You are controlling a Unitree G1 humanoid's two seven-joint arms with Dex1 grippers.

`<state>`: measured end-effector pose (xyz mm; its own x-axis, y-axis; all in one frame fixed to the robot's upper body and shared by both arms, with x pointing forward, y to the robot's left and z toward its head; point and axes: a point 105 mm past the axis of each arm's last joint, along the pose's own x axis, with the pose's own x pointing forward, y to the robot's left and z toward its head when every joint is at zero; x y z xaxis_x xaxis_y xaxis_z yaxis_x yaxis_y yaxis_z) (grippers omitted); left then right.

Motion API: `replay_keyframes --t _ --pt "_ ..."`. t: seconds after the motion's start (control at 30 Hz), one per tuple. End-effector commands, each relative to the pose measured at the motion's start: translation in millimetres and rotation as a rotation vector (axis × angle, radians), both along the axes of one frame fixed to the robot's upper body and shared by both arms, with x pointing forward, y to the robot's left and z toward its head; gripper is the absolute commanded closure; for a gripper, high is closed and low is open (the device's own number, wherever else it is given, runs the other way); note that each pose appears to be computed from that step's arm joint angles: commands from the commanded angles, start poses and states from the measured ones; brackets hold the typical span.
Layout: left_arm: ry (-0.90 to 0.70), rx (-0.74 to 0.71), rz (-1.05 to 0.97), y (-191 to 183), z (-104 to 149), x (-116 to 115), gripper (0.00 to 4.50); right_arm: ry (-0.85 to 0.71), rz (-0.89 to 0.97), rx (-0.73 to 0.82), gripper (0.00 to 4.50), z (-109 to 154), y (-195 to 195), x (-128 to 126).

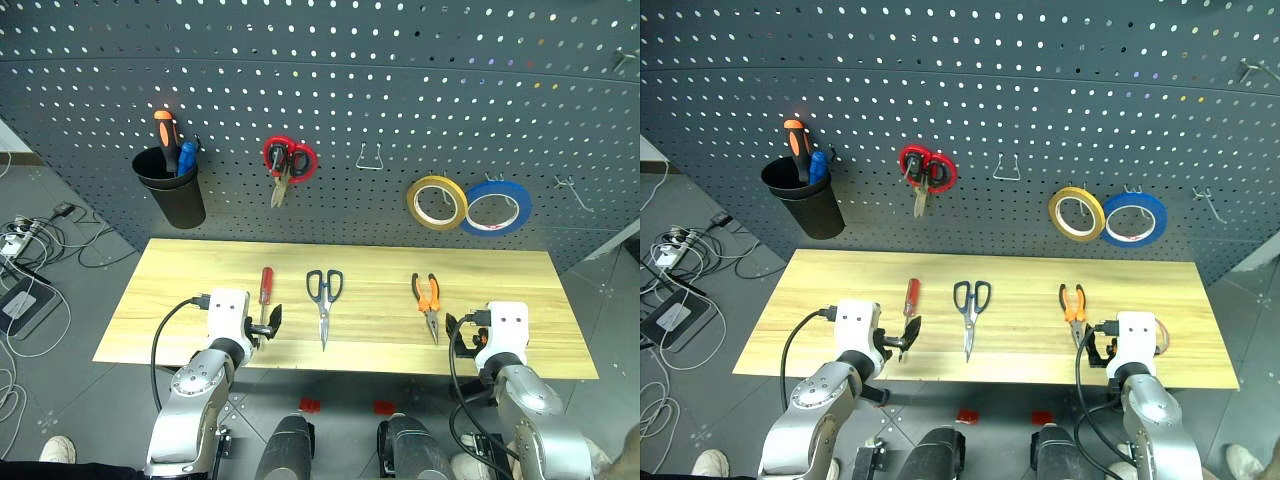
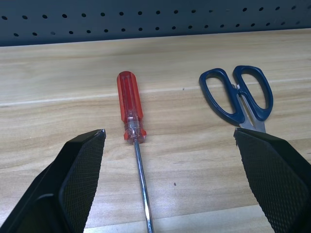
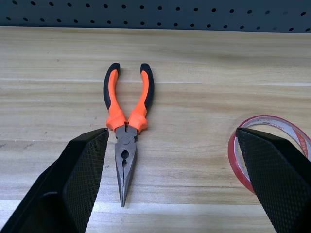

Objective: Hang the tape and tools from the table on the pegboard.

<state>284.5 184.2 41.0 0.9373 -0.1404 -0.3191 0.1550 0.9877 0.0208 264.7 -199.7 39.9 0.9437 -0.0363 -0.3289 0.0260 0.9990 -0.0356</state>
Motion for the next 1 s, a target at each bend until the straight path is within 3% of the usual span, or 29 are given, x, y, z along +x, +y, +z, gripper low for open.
replay_keyframes --t 0.03,1.0 --pt "-0.044 0.018 -0.011 0.3 10.2 -0.9 0.03 -0.045 -0.004 -0.01 0.0 11.0 -3.3 -0.2" --pt "-0.05 -0.004 -0.005 -2.2 11.9 -3.6 0.03 -0.041 -0.004 -0.007 0.0 11.4 -3.1 -1.5"
